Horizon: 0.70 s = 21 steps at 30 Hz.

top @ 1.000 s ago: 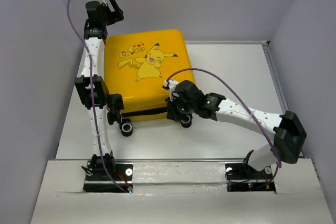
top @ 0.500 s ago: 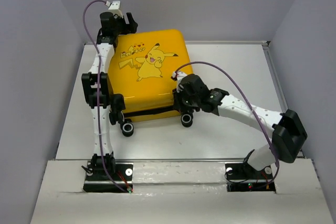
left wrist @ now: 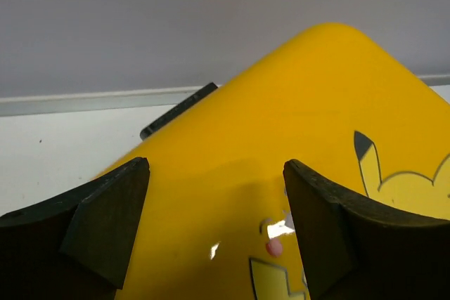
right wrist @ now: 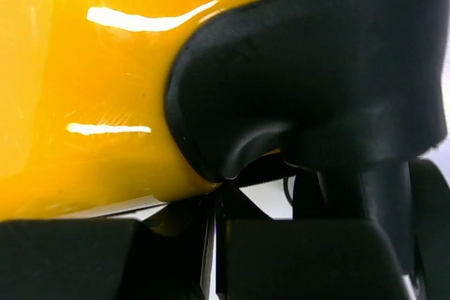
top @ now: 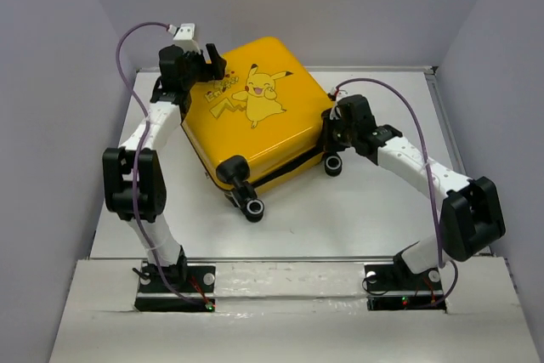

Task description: Pack the luggage

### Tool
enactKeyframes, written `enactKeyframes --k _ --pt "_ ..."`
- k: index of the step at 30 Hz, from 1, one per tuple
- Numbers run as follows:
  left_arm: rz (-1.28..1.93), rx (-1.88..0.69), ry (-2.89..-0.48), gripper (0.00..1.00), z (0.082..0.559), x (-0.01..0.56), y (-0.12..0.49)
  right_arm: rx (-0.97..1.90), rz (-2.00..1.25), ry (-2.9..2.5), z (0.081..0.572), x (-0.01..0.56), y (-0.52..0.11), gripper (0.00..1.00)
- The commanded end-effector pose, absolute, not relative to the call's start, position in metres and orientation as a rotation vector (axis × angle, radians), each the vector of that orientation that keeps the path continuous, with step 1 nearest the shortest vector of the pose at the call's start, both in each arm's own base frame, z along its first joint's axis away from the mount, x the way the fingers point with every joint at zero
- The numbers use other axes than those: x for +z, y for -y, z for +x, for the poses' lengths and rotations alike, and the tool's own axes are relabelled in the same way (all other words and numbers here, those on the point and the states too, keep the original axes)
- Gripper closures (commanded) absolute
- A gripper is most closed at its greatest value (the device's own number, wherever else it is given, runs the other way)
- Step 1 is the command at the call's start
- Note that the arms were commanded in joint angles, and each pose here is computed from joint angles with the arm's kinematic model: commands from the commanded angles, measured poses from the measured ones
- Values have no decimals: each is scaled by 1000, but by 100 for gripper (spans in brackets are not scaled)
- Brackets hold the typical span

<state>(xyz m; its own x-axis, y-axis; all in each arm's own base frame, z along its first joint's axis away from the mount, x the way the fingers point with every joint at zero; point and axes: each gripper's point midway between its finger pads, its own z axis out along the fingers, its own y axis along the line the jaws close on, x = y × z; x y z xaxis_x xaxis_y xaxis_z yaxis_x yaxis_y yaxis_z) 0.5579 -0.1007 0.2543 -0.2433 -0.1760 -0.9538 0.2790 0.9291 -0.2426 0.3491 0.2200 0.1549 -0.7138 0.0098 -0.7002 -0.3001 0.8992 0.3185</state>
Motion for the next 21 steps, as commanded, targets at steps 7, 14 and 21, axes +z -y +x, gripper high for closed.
enactKeyframes --k 7,14,21 --pt "-293 -469 -2207 14 423 116 121 537 -48 -2018 436 238 -203 93" --pt "-175 -471 -2075 13 406 212 134 526 19 -1992 430 265 -154 81" --pt "-266 -240 -1925 6 491 332 66 772 -133 -2056 362 248 -200 62"
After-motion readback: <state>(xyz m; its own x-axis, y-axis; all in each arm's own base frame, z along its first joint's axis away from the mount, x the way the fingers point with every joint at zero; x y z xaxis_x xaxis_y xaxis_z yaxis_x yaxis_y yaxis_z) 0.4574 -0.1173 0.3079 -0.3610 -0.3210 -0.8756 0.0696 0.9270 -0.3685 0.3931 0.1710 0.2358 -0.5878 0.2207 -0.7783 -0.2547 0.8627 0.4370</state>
